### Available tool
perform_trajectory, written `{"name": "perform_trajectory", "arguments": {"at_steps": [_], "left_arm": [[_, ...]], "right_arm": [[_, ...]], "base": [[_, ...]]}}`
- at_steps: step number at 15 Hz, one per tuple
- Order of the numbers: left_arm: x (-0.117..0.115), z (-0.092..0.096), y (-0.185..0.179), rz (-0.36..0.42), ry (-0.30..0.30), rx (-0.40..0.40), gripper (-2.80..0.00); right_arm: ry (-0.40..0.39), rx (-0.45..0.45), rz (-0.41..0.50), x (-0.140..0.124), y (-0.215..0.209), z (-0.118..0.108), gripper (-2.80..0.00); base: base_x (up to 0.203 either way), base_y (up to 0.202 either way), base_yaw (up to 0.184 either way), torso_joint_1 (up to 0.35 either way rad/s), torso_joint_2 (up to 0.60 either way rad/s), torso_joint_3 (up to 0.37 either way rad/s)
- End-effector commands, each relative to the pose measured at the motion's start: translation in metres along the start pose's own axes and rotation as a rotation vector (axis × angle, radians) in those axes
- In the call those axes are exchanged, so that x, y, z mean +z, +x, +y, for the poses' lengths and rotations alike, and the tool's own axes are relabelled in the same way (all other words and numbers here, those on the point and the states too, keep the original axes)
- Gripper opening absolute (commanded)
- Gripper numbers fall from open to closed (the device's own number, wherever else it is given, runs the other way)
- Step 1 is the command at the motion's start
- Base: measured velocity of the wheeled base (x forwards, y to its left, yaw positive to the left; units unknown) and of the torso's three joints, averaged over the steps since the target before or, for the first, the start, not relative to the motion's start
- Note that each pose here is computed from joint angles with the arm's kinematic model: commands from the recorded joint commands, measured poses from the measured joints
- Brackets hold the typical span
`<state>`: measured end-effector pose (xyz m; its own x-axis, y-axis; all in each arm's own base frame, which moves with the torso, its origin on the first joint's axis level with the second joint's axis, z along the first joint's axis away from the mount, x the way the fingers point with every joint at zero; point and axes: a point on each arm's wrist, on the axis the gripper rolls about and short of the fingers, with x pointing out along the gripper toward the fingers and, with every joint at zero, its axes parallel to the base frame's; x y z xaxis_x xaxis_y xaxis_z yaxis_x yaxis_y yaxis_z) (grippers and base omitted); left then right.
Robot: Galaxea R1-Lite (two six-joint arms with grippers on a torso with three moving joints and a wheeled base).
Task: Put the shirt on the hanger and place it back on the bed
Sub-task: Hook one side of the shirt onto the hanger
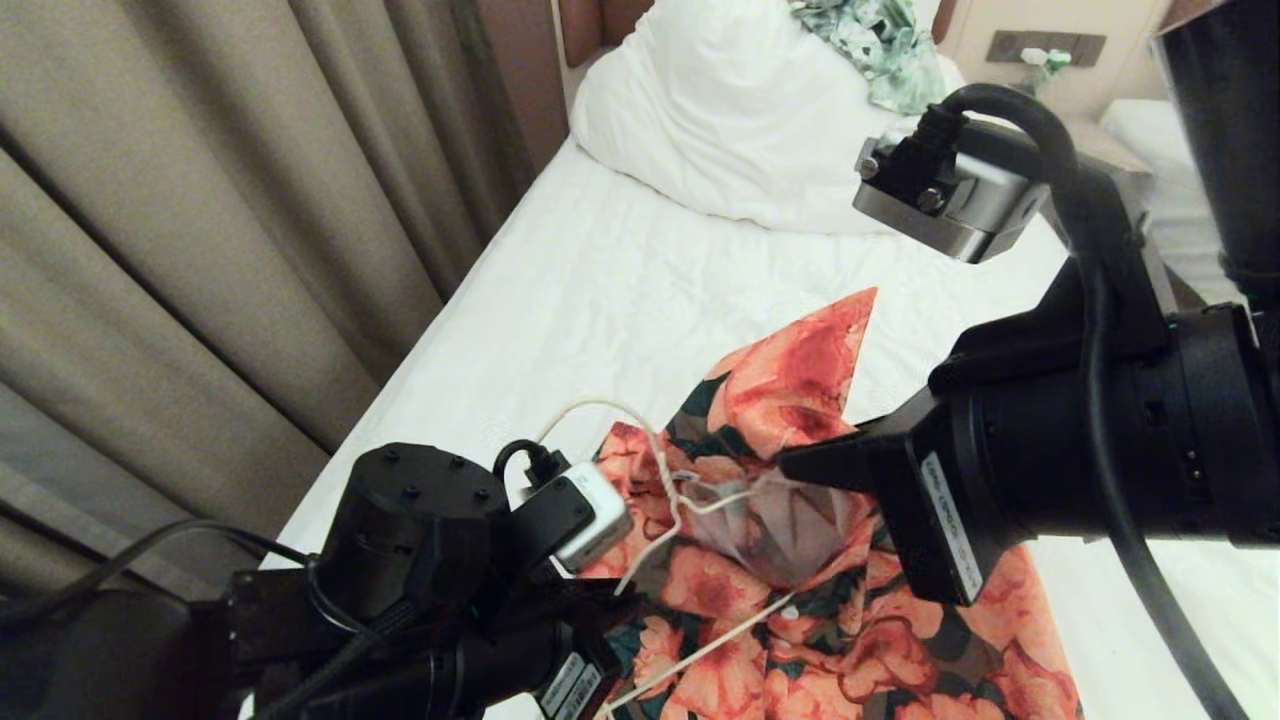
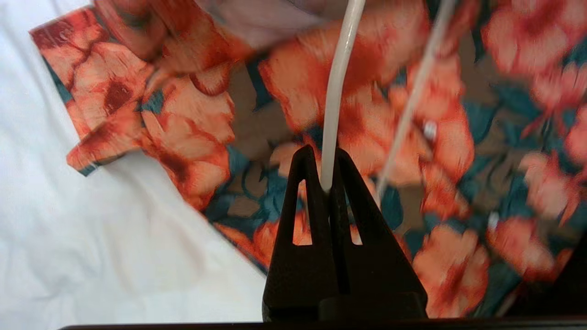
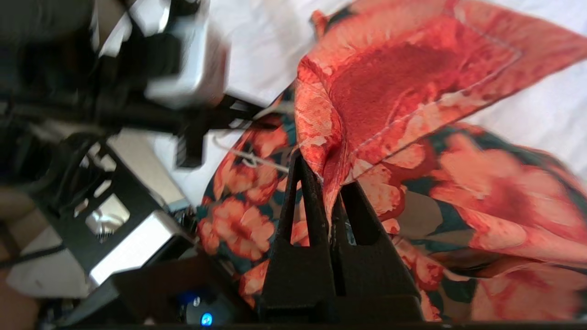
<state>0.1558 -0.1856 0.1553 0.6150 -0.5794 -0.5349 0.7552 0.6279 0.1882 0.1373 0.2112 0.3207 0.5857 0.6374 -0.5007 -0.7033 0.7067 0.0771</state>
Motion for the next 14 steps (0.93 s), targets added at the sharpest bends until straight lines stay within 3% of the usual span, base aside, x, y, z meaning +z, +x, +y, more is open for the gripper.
{"name": "perform_trajectory", "arguments": {"at_steps": [1,5,8,14], "left_arm": [[0.002,0.000,0.003,-0.009,-0.010,0.008,-2.80],[0.004,-0.001,0.012,-0.029,-0.027,0.035,-2.80],[0.007,-0.001,0.009,-0.064,-0.053,0.033,-2.80],[0.018,-0.006,-0.003,-0.287,-0.088,0.026,-2.80]], "right_arm": [[-0.011,0.007,0.030,-0.009,0.000,0.002,-2.80],[-0.028,0.005,0.072,-0.021,0.006,0.004,-2.80],[-0.008,0.024,-0.002,-0.014,-0.015,0.000,-2.80],[-0.096,0.075,0.058,-0.015,0.005,-0.008,-2.80]], "base": [[0.000,0.000,0.000,0.000,0.00,0.000],[0.000,0.000,0.000,0.000,0.00,0.000],[0.000,0.000,0.000,0.000,0.00,0.000],[0.000,0.000,0.000,0.000,0.00,0.000]]}}
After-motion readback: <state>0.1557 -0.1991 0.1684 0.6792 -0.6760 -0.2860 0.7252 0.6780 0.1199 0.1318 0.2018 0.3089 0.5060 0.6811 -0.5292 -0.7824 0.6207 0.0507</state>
